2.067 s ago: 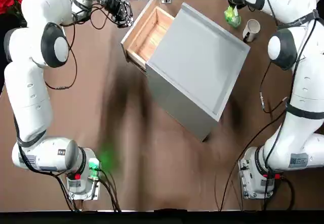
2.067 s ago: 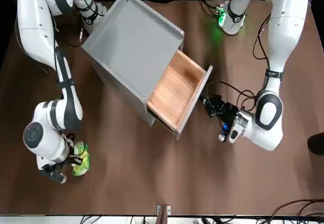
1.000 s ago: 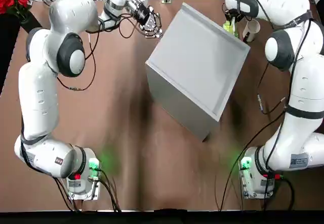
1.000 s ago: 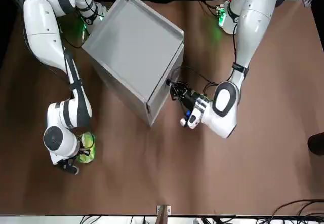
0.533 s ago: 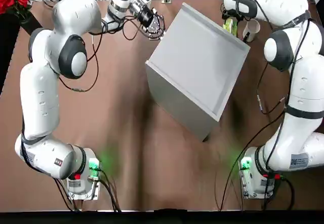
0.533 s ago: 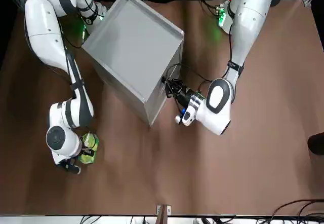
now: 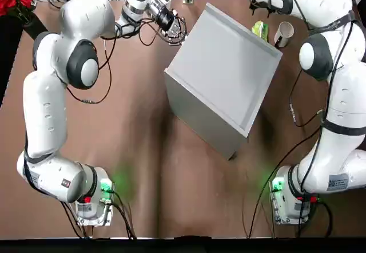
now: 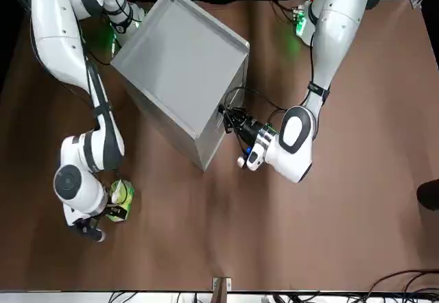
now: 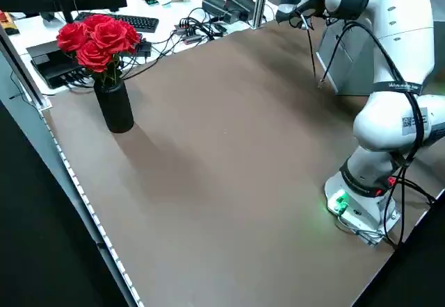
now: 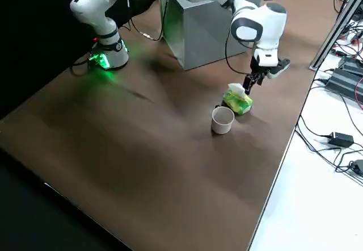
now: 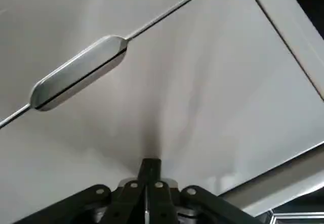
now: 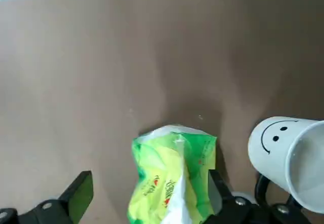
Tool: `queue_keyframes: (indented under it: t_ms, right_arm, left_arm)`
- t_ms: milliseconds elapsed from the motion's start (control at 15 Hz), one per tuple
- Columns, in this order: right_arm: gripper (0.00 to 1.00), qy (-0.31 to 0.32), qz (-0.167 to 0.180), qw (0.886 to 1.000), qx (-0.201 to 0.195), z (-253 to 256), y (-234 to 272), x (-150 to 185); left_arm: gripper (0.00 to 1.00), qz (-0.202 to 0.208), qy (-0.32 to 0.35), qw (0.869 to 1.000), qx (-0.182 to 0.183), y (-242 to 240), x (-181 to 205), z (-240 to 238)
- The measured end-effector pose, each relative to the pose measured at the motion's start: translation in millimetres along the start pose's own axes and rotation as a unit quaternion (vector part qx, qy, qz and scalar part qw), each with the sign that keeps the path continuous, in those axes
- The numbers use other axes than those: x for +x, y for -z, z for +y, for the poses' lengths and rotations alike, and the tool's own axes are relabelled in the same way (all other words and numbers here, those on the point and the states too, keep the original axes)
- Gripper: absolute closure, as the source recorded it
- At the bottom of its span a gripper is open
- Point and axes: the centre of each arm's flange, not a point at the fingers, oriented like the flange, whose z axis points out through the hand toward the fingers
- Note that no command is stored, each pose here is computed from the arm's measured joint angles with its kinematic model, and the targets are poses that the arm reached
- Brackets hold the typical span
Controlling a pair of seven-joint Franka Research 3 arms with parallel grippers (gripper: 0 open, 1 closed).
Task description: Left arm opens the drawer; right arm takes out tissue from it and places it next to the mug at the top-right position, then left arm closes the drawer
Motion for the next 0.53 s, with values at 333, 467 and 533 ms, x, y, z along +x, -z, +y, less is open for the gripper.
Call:
queue_keyframes:
  t_ms: [333,467,533]
  right_arm:
    - [0.0,-0.008,-0.031,0.999,0.016,24,47,13]
    - [0.0,0.018,-0.047,0.999,0.019,42,69,19]
    - [0.0,0.036,-0.053,0.998,0.021,52,81,21]
  left_arm:
    - [0.99,0.005,0.0,1.0,0.0,-1,1,0]
    - [0.99,0.007,0.0,1.0,-0.001,-1,2,0]
    - [0.99,0.008,0.001,1.0,-0.001,-1,2,0]
